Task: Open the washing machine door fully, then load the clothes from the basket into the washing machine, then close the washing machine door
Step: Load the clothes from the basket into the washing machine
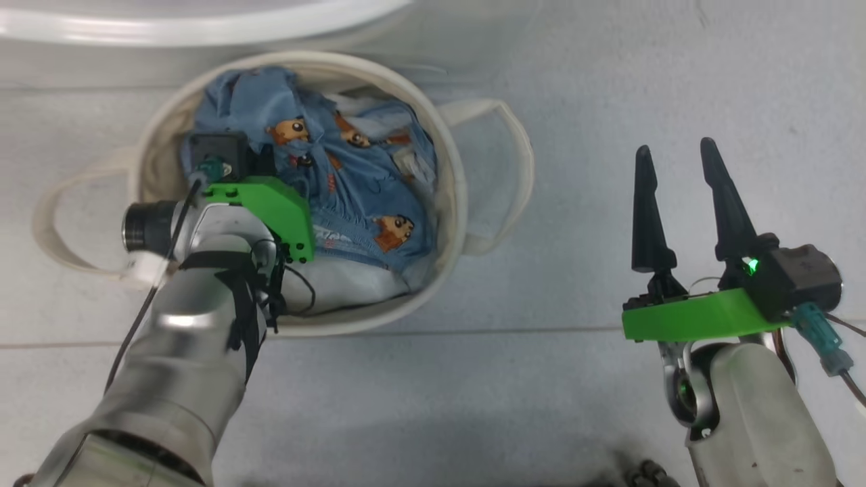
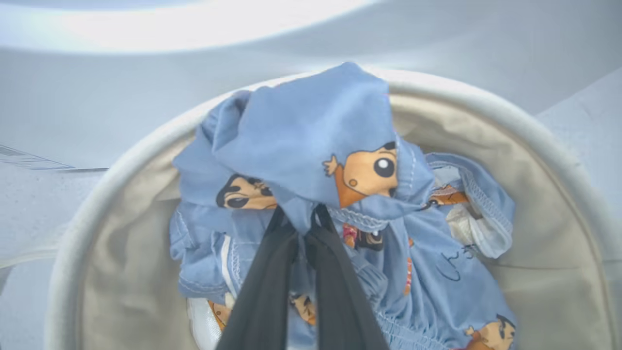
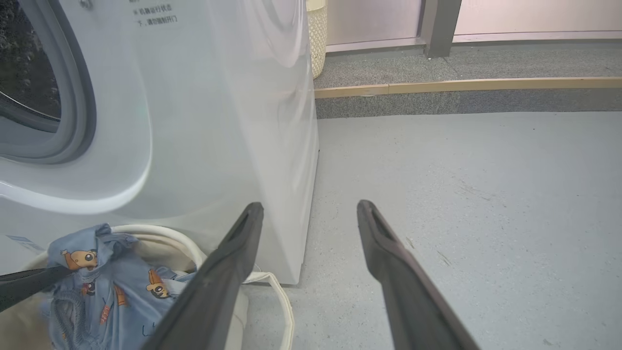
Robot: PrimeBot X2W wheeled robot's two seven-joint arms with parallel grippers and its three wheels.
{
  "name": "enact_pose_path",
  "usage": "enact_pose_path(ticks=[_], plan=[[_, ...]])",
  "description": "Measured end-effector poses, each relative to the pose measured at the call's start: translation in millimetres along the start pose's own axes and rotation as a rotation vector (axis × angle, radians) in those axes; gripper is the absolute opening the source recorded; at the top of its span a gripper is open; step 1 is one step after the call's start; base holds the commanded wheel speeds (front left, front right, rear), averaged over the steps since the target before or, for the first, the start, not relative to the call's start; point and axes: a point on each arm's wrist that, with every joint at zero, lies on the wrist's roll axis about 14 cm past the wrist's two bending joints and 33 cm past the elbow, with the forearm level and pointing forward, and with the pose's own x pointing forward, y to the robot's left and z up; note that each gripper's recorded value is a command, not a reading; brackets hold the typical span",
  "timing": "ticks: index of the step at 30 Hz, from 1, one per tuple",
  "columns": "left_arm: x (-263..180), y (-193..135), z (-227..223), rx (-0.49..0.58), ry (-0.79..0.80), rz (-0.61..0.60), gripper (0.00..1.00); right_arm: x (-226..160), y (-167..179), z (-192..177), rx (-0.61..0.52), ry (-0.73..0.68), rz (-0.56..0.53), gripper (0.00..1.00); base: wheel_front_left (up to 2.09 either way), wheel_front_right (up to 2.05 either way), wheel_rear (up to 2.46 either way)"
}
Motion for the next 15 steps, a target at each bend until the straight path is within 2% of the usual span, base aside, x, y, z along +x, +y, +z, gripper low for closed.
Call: enact_pose_path(ticks=[3, 6, 9, 15], plan=[[-8.2, 3.4, 18.5, -0.068, -0.067, 0.001, 0.0, 0.9, 7.5, 11.2, 0.008, -0.028, 0.019, 1.0, 0.0, 0.0, 0.0], [-25.3, 6.8, 66.4, -0.118, -0.224, -0.018, 0.0, 0.4, 16.7, 29.0, 0.007, -0.072, 0.041, 1.0, 0.0, 0.0, 0.0], [-53.4, 17.5, 99.9, -0.124, -0.358, -0.01, 0.0, -3.1, 21.6, 44.9, 0.005, -0.105, 0.048, 1.0, 0.0, 0.0, 0.0], [-122.7, 34.0, 102.5, -0.175, -0.49, 0.001, 0.0, -27.3, 30.2, 65.7, 0.017, -0.133, 0.05, 1.0, 0.0, 0.0, 0.0]])
